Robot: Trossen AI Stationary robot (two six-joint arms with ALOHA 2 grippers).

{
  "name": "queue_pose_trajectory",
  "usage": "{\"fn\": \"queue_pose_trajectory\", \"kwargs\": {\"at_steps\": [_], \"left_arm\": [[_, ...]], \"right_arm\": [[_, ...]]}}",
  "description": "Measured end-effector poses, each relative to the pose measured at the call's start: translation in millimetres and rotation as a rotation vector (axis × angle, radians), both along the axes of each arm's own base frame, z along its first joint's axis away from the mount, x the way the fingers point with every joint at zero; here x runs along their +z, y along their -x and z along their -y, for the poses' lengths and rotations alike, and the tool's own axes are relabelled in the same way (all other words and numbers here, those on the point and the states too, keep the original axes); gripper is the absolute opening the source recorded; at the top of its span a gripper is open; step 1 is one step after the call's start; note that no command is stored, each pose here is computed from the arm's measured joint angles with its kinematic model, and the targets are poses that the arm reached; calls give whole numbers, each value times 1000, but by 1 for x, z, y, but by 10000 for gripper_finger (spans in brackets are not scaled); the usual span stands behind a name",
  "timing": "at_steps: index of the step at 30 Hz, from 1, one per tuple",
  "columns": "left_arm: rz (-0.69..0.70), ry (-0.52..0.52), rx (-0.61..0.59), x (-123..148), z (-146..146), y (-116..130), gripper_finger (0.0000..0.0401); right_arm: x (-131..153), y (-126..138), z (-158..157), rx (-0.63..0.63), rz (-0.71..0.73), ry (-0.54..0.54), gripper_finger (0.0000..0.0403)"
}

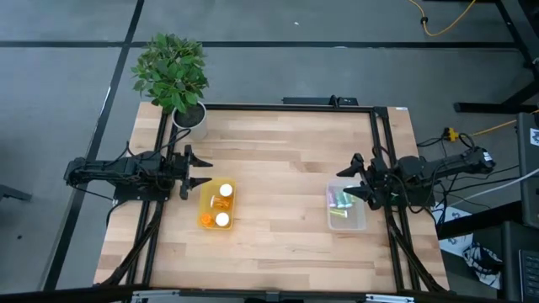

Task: Pick and place medicine bottles into bin by pill shape (circle, oval)
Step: Return to Home Position

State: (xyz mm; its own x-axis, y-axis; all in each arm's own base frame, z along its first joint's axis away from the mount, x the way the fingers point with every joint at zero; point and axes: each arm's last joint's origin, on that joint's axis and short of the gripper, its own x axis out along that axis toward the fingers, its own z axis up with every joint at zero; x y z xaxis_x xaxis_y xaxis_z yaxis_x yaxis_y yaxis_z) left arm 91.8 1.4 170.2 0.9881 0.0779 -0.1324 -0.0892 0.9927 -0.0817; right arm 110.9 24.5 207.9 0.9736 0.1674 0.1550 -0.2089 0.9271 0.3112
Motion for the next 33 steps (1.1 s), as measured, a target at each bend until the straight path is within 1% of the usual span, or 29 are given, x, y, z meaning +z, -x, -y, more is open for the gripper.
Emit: {"fn": "queue_pose_trajectory", "kwargs": {"at_steps": [9, 12, 16, 19, 21, 25, 28, 31, 33], "left_arm": [[-1, 0, 0, 0, 0, 0, 229], [-1, 0, 1, 0, 0, 0, 229], [-1, 0, 0, 0, 0, 0, 229], [-1, 0, 1, 0, 0, 0, 229], [-1, 0, 1, 0, 0, 0, 229], [0, 0, 0, 0, 0, 0, 229], [-1, 0, 0, 0, 0, 0, 229], [0, 0, 0, 0, 0, 0, 229], [-1, 0, 0, 0, 0, 0, 229]], "right_arm": [[-18, 5, 2, -23, 9, 4, 280], [-27, 5, 1, -19, -7, 65, 280], [-26, 5, 1, -8, 13, 134, 280], [-29, 5, 1, -9, -10, 168, 280], [-33, 5, 1, -8, -52, 181, 280], [-38, 4, 3, -44, -103, 204, 280], [-39, 4, 3, -51, -105, 241, 280], [-39, 4, 3, -44, -106, 244, 280], [-38, 5, 2, -20, -99, 215, 280]]}}
